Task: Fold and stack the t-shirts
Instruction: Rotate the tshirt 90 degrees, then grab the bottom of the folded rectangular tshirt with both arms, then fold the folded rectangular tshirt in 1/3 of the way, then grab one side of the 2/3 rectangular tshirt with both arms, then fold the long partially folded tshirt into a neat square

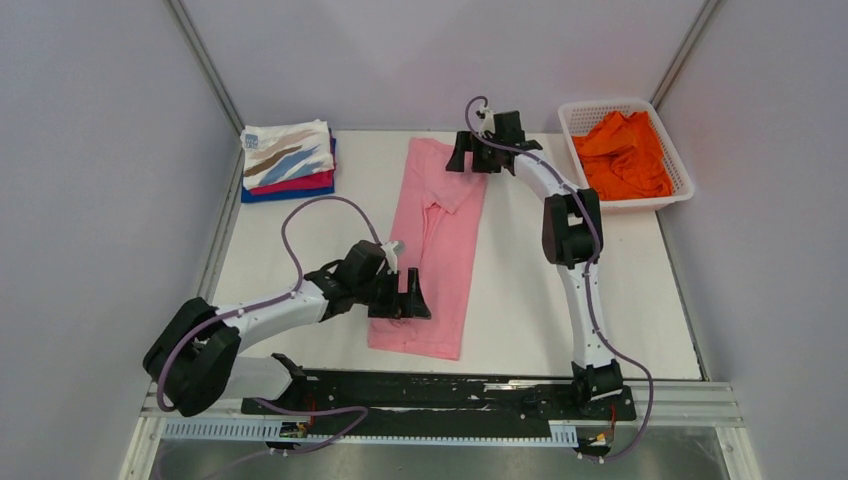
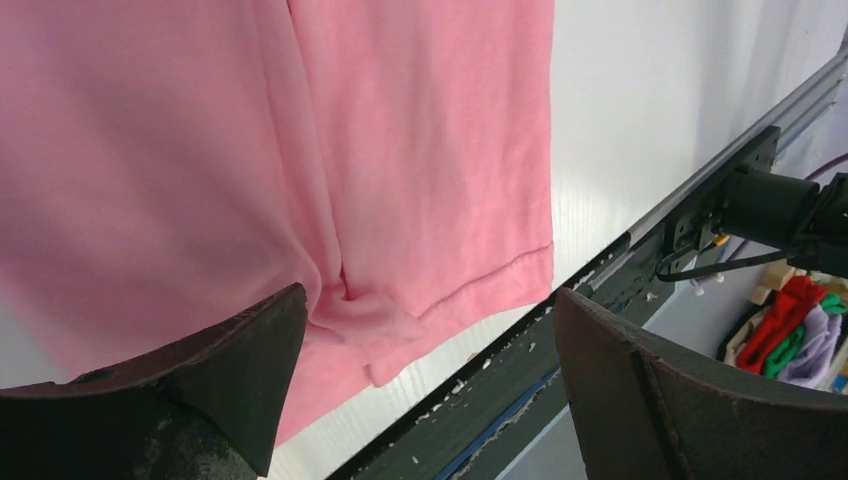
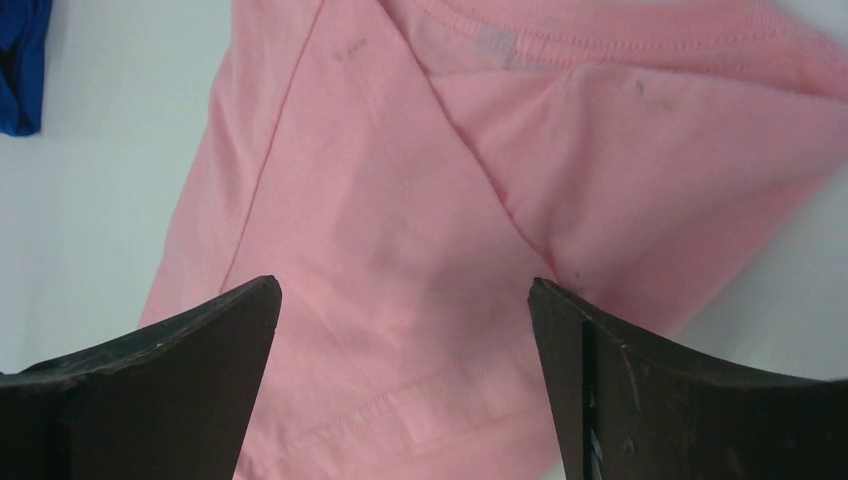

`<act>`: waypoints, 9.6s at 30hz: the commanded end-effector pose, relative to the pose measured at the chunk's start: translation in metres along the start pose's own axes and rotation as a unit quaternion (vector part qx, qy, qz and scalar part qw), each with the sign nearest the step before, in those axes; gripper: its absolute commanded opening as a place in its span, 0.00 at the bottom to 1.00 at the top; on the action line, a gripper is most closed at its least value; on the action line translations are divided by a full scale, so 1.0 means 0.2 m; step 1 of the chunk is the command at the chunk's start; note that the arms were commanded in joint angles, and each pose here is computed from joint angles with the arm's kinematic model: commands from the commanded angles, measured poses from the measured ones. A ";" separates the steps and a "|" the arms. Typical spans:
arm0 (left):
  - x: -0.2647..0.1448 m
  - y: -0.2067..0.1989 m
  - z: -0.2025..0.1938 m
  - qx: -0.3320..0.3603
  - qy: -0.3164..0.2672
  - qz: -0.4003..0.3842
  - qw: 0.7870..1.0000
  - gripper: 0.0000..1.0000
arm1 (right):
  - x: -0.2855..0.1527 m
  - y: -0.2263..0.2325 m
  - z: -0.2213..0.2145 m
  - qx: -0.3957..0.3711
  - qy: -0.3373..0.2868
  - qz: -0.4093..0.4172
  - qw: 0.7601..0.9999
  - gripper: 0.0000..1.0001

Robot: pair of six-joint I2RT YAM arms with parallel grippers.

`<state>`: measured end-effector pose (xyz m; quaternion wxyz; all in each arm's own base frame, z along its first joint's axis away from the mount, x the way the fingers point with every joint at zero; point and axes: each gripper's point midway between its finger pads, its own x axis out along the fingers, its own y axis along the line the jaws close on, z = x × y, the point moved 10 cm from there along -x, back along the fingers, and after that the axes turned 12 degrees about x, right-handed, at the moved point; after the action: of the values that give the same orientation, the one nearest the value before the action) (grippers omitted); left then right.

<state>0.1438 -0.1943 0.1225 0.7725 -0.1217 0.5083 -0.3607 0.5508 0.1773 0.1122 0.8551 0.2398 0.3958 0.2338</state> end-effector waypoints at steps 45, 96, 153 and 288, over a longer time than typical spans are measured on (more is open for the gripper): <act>-0.10 0.11 -0.19 0.010 0.114 0.307 0.945 0.68 | -1.23 0.63 -1.80 0.039 0.291 -0.030 0.955 0.77; -0.18 -0.02 0.42 -0.028 -0.093 0.176 0.980 0.00 | -1.11 0.71 -1.41 0.095 0.129 0.023 0.987 0.00; -0.13 0.37 0.67 -0.106 -0.086 0.217 0.967 1.00 | -0.99 0.33 -0.95 0.154 0.028 -0.004 0.988 1.00; 0.32 0.46 0.99 -0.085 -0.087 0.131 0.984 1.00 | -0.54 0.26 -0.77 0.196 0.101 0.089 0.971 1.00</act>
<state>0.4037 -0.2034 0.1220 0.8634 -0.1335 0.4485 -0.1886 0.3807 0.1855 0.1273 0.7442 0.4008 0.4718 0.2510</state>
